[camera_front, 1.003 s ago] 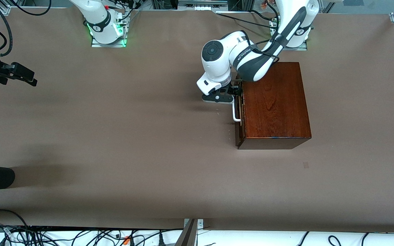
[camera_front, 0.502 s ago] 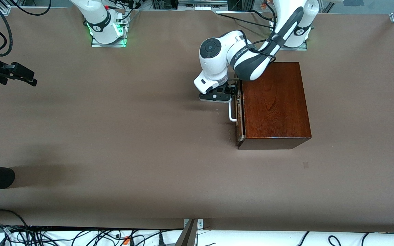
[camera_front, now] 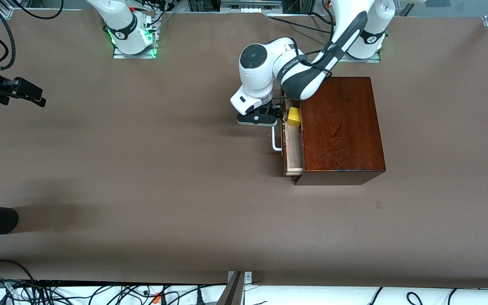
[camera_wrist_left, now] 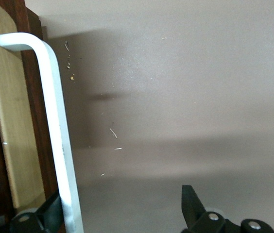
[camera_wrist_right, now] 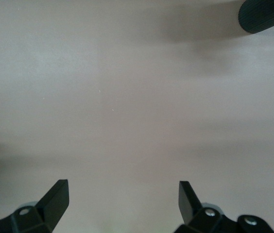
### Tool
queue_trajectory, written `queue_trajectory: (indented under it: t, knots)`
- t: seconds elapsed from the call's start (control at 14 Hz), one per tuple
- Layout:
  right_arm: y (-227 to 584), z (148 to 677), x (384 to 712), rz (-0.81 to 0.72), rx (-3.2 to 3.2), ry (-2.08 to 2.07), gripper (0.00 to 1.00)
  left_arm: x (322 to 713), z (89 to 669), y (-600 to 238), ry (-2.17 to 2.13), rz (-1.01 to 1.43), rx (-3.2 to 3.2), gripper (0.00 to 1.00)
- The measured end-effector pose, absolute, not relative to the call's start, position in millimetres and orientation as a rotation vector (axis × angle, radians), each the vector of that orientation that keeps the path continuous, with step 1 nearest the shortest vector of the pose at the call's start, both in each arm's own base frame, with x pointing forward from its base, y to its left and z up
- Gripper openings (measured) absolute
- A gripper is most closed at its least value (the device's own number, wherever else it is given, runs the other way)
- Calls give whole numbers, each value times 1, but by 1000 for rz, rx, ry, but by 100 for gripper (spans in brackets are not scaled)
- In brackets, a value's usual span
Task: Open drawer, take yellow block, close drawer
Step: 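Pull the drawer open by its handle with the left gripper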
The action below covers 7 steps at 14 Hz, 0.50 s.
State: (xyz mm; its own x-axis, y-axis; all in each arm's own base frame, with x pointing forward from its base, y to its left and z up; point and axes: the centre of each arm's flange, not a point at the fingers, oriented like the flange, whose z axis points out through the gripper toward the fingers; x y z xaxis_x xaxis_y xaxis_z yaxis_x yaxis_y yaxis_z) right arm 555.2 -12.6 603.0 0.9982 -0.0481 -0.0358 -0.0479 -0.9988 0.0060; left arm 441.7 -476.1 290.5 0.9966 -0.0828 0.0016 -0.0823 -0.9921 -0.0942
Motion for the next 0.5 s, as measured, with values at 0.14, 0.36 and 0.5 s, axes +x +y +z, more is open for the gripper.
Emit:
queue_trajectory:
  t: [0.14, 0.36, 0.5]
  knots:
    - [-13, 603, 555, -56, 3135, -75, 100, 444, 290, -480, 100, -1, -3046, 100]
    - [-13, 603, 555, -56, 3135, -75, 100, 447, 289, -482, 73, 9, -3040, 100]
    - [-13, 603, 555, -56, 3135, -75, 100, 447, 289, -482, 66, 9, -3040, 100]
